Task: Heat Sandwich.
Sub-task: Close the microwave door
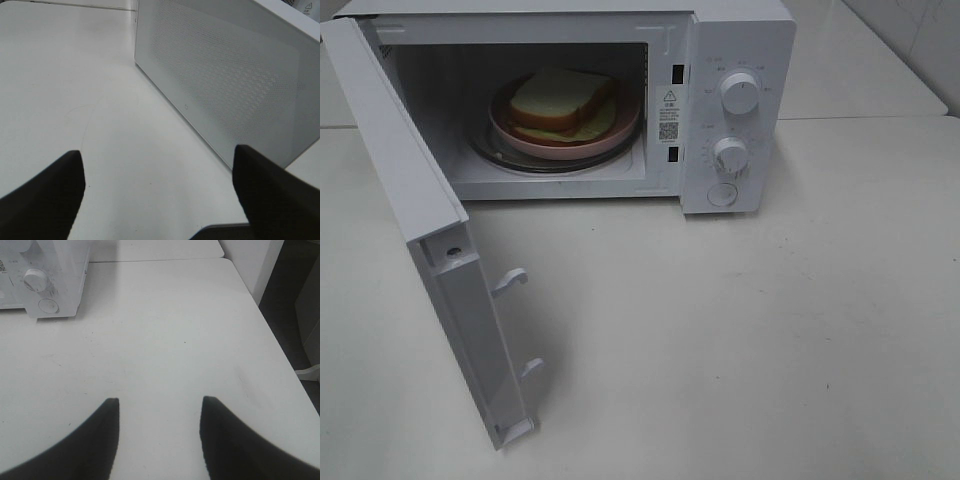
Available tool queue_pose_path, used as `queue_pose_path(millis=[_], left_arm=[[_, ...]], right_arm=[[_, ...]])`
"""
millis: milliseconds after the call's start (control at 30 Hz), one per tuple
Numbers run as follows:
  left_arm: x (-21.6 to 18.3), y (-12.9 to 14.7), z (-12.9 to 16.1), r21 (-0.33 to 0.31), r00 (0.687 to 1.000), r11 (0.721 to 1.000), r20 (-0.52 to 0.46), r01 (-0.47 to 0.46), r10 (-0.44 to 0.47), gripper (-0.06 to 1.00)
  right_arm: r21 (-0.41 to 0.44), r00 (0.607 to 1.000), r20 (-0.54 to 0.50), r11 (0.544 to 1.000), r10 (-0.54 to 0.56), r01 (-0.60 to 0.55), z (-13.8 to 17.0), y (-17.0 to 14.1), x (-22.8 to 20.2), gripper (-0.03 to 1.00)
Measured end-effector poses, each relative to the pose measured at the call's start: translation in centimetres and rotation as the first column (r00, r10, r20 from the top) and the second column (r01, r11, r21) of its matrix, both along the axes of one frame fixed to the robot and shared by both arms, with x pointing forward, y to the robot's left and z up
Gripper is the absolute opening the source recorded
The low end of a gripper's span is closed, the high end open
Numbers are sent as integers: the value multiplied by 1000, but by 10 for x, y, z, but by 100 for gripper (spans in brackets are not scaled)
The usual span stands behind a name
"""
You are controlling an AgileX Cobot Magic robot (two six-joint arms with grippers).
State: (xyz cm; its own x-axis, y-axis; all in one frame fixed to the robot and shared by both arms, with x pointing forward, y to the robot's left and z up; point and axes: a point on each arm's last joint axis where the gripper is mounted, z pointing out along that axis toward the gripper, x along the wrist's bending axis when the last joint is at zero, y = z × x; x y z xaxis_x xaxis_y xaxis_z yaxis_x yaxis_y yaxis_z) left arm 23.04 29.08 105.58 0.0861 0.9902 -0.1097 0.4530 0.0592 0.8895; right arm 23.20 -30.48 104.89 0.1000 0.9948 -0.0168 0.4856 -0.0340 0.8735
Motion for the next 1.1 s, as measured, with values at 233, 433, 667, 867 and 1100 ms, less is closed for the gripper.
queue_pose_path(millis=[233,433,667,867,1100], left_arm=[[0,0,0,0,1000,1000,0,0,0,76],[0,0,0,0,1000,1000,0,0,0,76],[0,0,0,0,1000,1000,0,0,0,76],[0,0,0,0,1000,1000,0,0,0,76],[0,0,0,0,1000,1000,0,0,0,76]], right_arm=[[0,1000,0,1000,0,0,0,0,0,51],[0,1000,0,1000,0,0,0,0,0,51],[0,1000,-1,1000,0,0,0,0,0,51],[0,1000,-1,1000,0,0,0,0,0,51],[0,1000,-1,1000,0,0,0,0,0,51]])
